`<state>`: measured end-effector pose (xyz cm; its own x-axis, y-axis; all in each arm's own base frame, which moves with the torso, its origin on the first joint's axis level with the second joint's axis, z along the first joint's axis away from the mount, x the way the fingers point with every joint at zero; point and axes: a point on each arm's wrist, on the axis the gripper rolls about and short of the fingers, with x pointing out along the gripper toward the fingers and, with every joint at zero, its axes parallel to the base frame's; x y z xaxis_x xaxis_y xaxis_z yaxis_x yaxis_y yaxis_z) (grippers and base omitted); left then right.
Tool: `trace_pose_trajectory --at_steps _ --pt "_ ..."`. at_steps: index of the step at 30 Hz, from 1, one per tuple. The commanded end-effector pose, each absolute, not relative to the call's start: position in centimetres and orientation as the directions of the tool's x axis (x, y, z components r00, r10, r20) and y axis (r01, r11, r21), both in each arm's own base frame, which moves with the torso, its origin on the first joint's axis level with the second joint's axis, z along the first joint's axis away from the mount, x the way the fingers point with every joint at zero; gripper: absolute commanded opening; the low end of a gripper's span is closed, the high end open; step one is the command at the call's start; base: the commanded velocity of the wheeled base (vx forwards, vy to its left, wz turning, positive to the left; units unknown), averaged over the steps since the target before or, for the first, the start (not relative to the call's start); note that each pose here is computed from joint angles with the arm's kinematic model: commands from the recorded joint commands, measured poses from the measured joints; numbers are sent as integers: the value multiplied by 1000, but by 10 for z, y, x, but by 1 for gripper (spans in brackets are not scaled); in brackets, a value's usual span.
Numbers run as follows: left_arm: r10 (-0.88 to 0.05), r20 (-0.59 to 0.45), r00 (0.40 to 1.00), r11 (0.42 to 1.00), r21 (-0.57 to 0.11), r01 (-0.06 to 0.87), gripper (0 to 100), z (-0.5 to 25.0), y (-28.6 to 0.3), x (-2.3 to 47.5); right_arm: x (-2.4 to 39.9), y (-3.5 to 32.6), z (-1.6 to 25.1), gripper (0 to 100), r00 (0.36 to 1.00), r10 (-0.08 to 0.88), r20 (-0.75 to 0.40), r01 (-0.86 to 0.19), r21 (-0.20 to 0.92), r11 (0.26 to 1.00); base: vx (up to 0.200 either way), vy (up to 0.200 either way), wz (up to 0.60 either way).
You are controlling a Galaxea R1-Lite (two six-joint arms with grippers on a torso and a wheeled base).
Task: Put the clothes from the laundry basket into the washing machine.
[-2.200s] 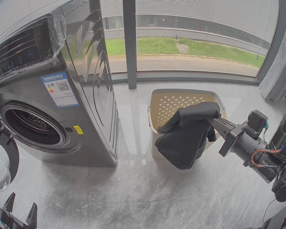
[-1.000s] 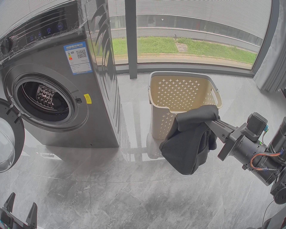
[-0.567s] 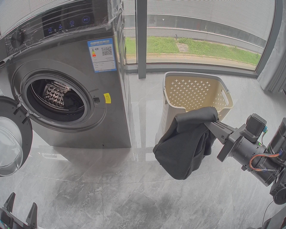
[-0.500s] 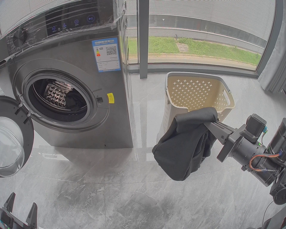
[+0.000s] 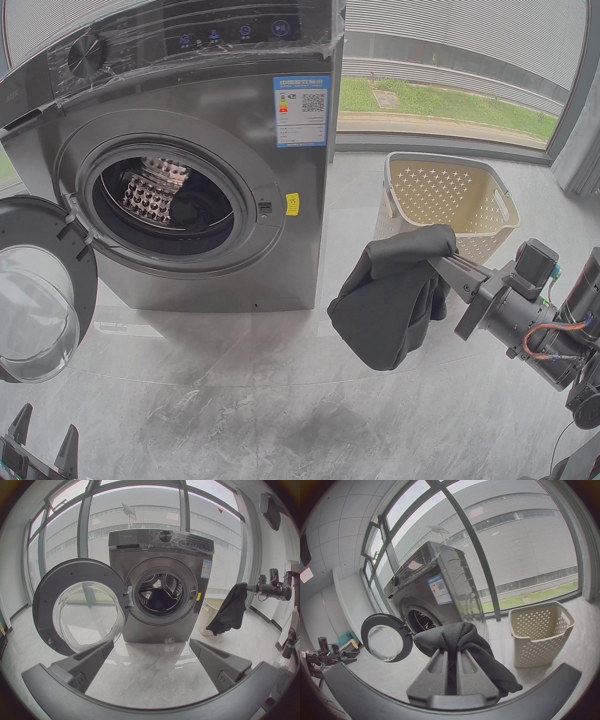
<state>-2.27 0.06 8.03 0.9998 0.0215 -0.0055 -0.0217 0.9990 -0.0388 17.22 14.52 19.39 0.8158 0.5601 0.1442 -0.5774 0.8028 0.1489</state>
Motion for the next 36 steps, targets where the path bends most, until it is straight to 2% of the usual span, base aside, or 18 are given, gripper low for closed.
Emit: trace_pose_trajectory --at_steps 1,4,10,19,25,36 --pt "21 -3 1000 999 -41 -22 100 76 1 -23 173 146 194 0 816 560 143 -577 149 803 0 200 0" --pt "21 -3 1000 999 -41 -22 100 76 1 -23 173 145 194 0 817 558 144 -575 149 804 0 200 0" --pt "21 -5 1000 999 -41 -22 100 76 1 -23 173 143 192 0 822 553 135 -569 157 807 0 0 0" --pt "21 -5 1000 999 -43 -22 100 76 1 -23 172 141 192 0 823 551 138 -567 157 808 -200 0 0" --pt "21 -5 1000 999 -43 -22 100 76 1 -23 172 142 191 0 824 551 135 -567 160 808 0 0 0" --pt "21 -5 1000 999 -43 -22 100 76 1 -23 173 141 192 0 825 548 138 -565 162 809 0 200 0"
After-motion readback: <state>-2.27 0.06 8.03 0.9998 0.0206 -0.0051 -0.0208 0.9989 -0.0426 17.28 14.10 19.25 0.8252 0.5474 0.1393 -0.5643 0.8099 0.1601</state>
